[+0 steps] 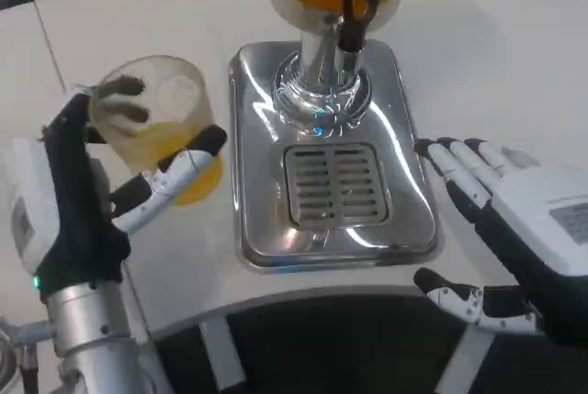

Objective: Grasp the cup under the faucet to collect the drink, then remove the cup.

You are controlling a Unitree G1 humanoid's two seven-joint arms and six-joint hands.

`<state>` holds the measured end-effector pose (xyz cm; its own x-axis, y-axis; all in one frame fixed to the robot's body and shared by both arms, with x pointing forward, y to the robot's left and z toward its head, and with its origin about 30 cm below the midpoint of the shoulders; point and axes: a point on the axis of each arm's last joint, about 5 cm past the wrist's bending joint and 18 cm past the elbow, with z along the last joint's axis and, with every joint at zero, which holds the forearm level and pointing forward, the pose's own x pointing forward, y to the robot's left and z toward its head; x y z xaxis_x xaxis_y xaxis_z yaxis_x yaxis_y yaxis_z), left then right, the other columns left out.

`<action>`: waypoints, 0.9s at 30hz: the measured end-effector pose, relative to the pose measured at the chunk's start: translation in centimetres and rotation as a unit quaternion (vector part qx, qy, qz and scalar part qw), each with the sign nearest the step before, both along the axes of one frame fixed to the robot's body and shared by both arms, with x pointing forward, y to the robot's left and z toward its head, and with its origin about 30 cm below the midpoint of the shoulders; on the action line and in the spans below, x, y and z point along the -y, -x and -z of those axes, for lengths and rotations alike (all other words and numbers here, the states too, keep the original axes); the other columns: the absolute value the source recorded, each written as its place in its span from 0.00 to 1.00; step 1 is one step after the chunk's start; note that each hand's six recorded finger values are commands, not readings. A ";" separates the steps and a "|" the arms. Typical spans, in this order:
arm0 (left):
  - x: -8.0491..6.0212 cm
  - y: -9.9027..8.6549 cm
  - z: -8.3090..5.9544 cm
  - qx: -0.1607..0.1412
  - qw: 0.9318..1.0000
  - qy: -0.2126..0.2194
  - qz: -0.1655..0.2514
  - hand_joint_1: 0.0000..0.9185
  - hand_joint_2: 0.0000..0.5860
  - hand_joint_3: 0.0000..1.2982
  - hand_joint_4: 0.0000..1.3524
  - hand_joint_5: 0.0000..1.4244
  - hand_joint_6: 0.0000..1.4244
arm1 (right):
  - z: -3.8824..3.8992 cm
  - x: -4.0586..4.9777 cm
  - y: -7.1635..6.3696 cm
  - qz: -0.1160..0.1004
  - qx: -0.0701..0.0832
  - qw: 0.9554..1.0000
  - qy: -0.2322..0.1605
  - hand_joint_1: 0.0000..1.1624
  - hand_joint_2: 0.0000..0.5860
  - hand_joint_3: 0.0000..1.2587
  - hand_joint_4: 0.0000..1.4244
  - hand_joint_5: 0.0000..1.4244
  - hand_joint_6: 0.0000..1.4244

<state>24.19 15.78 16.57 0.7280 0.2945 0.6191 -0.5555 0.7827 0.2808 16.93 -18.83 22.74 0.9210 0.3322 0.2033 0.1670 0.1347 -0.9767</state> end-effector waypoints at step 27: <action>1.9 7.0 0.7 -0.002 0.987 -0.056 0.148 0.65 0.00 0.89 0.74 1.00 1.00 | 2.40 0.65 1.2 -0.017 0.058 0.998 0.009 0.35 0.76 0.00 0.00 0.00 0.00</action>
